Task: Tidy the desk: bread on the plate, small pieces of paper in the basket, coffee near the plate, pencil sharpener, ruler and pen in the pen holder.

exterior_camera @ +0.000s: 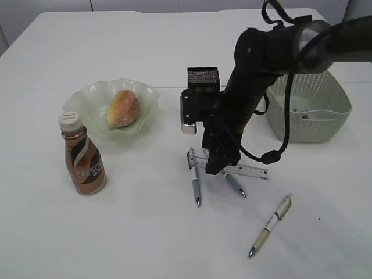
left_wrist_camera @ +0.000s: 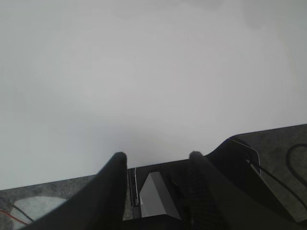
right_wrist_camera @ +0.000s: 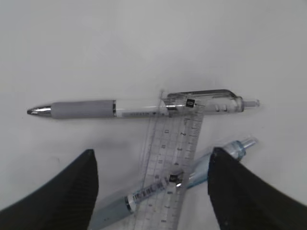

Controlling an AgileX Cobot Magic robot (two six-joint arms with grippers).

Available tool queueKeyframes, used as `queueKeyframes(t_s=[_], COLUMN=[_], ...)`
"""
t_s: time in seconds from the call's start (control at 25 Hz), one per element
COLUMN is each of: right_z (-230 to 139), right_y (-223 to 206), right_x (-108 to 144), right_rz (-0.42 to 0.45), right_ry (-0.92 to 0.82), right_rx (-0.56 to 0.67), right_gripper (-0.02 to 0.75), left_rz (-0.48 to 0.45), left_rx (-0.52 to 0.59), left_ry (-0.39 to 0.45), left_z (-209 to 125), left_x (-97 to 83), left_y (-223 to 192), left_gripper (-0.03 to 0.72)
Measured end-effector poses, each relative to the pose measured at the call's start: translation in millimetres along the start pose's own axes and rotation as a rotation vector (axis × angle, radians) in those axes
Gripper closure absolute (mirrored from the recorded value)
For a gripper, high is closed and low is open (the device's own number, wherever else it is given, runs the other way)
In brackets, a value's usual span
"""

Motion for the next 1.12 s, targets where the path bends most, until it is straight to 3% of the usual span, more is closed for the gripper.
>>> queueKeyframes(t_s=[0.36,1.12], right_z=[-2,0], right_y=[-8,-25], right_x=[-12,-16], right_rz=[-0.052,-0.042], right_ry=[0.003,0.043], right_rx=[0.000,0.001], right_gripper=[0.185,0.185], left_rz=[0.000,0.000], left_rx=[0.000,0.000], left_ry=[0.000,0.000], left_z=[0,0], left_x=[0.0,0.0], left_y=[0,0], left_gripper=[0.380,0.380])
Point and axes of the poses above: a point on each arm's last joint axis where the gripper is mounted, y pointing back along that axis away from the gripper, x along the wrist's bending axis when the last joint is at zero, z = x × y, the point moved 10 cm from there along -y, pointing out along that axis toward the gripper, and after that the axes turned 3 degrees about y, right-handed, at the moved point
